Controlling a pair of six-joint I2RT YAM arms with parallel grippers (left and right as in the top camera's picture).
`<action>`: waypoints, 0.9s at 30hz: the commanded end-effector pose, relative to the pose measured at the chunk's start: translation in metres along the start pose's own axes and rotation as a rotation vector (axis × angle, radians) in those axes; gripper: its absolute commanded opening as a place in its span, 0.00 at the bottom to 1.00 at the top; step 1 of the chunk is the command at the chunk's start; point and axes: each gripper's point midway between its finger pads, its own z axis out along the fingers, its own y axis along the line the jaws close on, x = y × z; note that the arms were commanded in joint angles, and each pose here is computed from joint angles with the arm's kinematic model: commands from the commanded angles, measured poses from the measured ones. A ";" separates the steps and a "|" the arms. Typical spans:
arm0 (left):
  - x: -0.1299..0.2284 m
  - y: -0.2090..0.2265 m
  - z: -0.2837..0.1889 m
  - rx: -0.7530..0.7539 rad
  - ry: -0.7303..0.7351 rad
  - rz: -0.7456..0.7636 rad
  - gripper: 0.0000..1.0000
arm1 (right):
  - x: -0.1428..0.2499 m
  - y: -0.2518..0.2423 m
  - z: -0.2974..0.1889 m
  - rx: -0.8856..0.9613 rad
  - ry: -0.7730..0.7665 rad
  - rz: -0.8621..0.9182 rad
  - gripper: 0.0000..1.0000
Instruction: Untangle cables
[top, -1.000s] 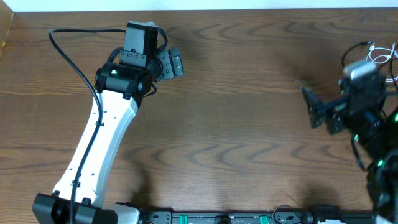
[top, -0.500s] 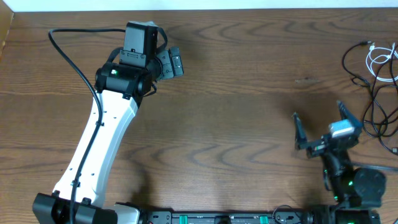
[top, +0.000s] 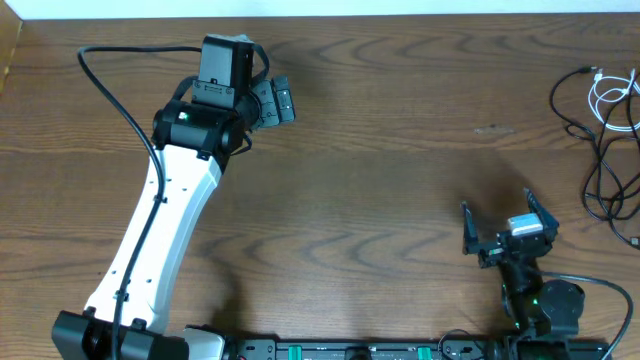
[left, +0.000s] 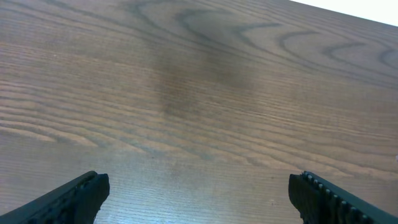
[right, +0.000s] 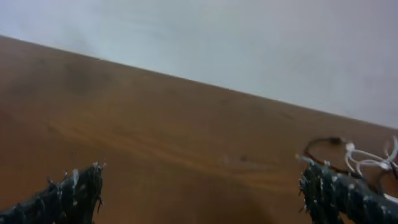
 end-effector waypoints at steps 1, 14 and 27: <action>-0.010 0.003 -0.007 -0.013 -0.031 0.002 0.97 | 0.002 -0.006 0.000 0.036 0.005 0.007 0.99; -0.010 0.003 -0.007 -0.013 -0.031 0.002 0.97 | 0.001 -0.006 0.000 0.036 0.004 0.007 0.99; -0.015 0.020 -0.008 -0.107 -0.065 0.000 0.97 | 0.001 -0.006 0.000 0.036 0.004 0.007 0.99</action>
